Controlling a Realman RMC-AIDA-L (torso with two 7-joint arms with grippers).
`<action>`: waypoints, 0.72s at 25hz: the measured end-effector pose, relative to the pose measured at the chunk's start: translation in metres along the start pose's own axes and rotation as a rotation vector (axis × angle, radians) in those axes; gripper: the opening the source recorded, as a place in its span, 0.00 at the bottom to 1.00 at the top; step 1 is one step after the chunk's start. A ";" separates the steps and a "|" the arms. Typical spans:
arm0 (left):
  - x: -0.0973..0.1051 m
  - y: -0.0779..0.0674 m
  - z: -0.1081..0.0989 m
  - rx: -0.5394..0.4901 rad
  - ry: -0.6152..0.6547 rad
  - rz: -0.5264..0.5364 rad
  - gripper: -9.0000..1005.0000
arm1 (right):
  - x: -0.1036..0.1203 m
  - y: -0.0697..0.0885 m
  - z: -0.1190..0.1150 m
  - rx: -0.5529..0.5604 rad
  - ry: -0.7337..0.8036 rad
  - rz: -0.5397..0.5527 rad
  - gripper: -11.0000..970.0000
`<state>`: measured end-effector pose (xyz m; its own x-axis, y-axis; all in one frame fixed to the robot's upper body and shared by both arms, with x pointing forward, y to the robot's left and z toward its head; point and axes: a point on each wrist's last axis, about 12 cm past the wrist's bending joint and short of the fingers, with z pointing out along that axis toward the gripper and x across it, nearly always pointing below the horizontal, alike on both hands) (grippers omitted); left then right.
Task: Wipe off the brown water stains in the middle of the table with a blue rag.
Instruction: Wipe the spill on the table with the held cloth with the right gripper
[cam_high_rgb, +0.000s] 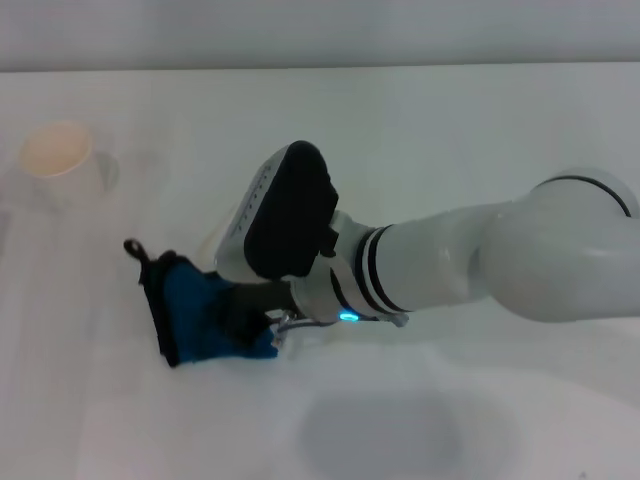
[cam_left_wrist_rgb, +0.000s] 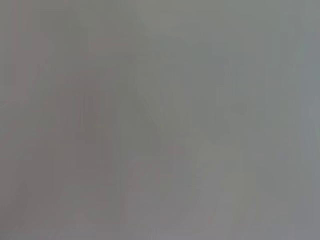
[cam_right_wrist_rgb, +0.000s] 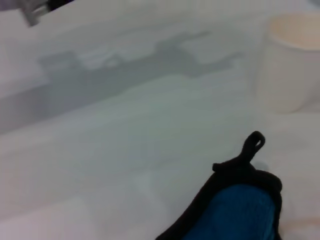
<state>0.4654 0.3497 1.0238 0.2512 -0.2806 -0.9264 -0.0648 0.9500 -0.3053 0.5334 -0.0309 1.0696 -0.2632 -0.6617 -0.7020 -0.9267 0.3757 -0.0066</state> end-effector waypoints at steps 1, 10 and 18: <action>0.000 -0.001 0.001 0.001 0.000 -0.001 0.86 | 0.003 -0.005 0.001 0.027 -0.017 0.026 0.07; 0.003 -0.007 0.005 0.012 0.006 -0.017 0.86 | 0.015 -0.016 0.004 0.079 -0.008 0.024 0.07; 0.004 -0.007 0.003 0.008 0.013 -0.020 0.86 | 0.014 -0.028 0.004 0.129 -0.022 0.007 0.07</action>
<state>0.4695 0.3427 1.0228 0.2400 -0.3015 -0.9228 -0.0522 0.9452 -0.3224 0.5569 -0.0480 1.0568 -0.2622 -0.6452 -0.7176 -0.8826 0.4611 -0.0921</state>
